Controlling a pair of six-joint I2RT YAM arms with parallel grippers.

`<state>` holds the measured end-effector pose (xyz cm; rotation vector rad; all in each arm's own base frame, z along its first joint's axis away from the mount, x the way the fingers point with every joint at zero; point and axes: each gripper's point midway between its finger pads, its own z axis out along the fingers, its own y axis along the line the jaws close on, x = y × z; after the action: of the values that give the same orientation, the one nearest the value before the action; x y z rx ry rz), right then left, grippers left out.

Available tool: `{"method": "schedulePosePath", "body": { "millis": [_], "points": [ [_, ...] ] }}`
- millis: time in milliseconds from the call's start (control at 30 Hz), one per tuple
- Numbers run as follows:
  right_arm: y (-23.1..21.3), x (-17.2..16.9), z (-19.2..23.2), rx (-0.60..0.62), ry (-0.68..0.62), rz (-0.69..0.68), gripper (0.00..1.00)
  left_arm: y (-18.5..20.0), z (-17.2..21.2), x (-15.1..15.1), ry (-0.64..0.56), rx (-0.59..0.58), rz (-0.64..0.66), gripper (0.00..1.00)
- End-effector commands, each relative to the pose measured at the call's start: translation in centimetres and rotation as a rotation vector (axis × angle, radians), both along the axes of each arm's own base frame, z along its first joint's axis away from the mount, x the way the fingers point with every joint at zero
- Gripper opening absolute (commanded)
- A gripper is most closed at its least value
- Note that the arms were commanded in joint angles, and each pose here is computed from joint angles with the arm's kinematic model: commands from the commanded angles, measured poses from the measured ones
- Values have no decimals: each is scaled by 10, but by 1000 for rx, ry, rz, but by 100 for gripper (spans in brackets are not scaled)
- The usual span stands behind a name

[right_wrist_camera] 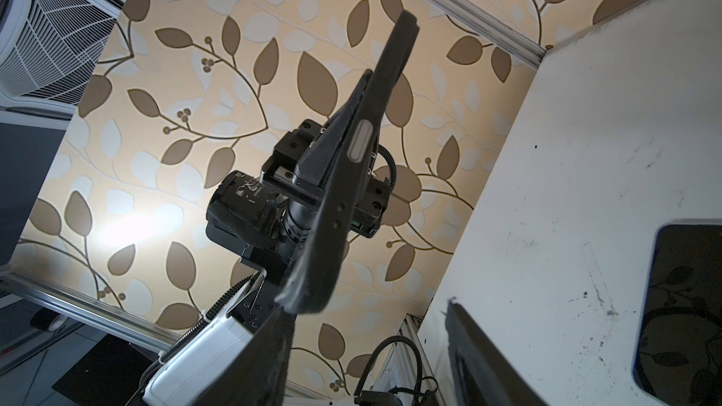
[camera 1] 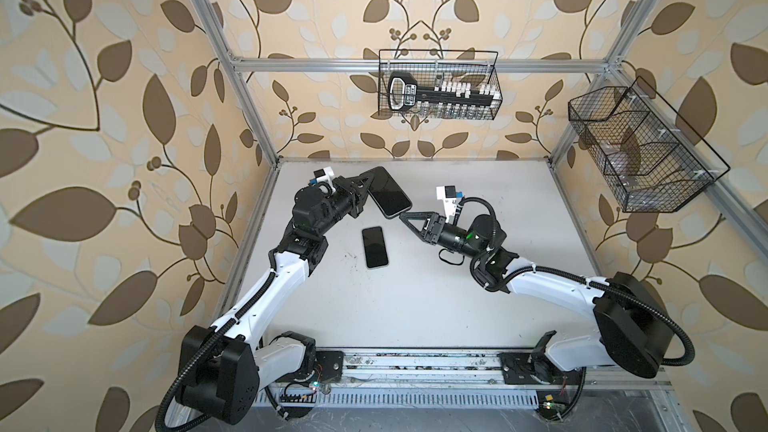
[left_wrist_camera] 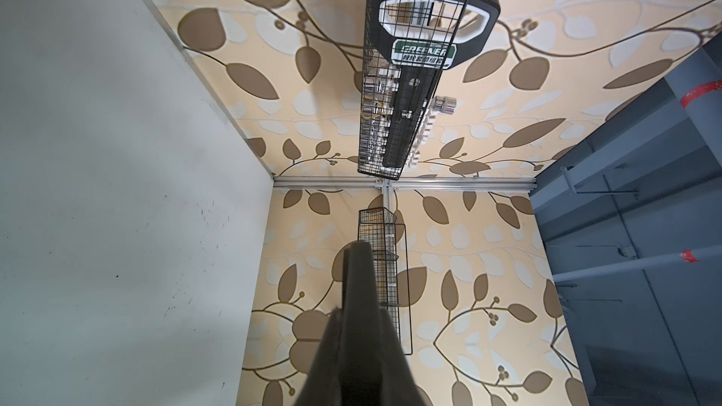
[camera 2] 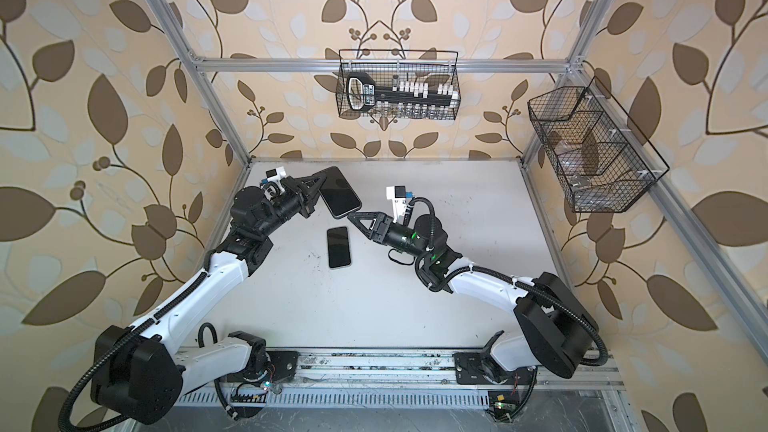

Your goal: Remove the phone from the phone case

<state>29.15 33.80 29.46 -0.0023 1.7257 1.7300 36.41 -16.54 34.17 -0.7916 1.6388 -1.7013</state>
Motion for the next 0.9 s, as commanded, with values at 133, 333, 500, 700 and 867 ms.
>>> {"method": "schedulePosePath", "body": {
  "millis": [133,333,500,700,867],
  "points": [
    [1,17,-55,-86,150,-42,60,-24,80,-40,-211,-131,-170,0],
    [-1,18,-68,-100,171,-49,59,-24,87,-41,-224,-146,-175,0],
    [-7,17,-75,-115,184,-61,59,-26,94,-39,-242,-150,-181,0],
    [-16,16,-76,-128,181,-78,58,-27,93,-35,-243,-140,-179,0],
    [-21,15,-72,-135,168,-89,58,-28,88,-33,-236,-126,-177,0]
  ]
}}
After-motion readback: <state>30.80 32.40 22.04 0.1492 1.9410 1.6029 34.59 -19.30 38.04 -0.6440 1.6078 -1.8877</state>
